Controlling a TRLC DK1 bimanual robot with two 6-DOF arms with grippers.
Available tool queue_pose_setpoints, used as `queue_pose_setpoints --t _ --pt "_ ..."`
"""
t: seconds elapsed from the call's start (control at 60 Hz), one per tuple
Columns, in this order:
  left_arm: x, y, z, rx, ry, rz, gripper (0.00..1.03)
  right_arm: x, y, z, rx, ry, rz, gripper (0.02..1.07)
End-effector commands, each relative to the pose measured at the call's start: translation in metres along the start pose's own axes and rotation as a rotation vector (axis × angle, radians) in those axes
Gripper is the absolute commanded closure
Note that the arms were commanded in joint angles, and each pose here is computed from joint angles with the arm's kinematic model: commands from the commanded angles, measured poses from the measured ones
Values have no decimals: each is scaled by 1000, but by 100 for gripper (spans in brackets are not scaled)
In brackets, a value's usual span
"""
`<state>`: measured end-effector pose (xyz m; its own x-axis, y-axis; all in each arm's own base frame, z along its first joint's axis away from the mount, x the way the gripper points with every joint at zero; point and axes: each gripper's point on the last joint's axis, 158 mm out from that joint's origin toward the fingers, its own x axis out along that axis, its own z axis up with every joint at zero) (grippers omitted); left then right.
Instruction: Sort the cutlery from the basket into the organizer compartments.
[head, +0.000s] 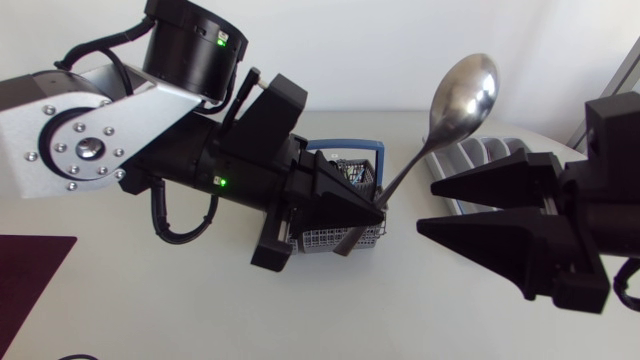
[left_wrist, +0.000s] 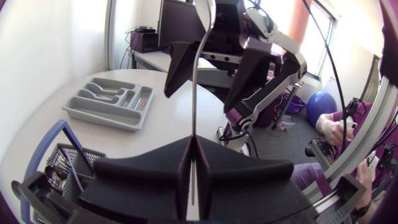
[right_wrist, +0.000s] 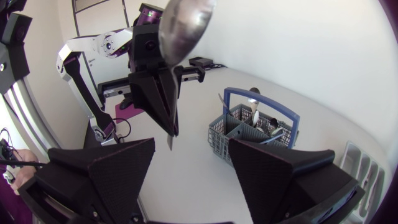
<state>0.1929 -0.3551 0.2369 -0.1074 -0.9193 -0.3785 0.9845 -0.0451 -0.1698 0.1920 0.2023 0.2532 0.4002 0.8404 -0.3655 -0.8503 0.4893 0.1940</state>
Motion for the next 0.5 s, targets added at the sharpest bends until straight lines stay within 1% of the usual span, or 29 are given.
queue_pose_setpoints --t 0.0,0.017,0.1,0.133,0.267,0.483 --pt "-6 -4 22 11 -46 -20 101 7 0 10 10 -8 28 22" --pt "-6 -5 22 8 -47 -25 101 9 0 11 10 -8 31 23" --pt "-9 -4 25 -5 -59 -45 101 16 1 16 4 -11 54 31" --pt "-10 -4 26 -12 -64 -51 101 17 0 18 4 -16 58 31" --pt "-12 -2 29 -16 -76 -66 101 22 4 30 5 -41 101 39" --pt "-13 7 29 -39 -86 -89 101 29 7 42 6 -61 145 40"
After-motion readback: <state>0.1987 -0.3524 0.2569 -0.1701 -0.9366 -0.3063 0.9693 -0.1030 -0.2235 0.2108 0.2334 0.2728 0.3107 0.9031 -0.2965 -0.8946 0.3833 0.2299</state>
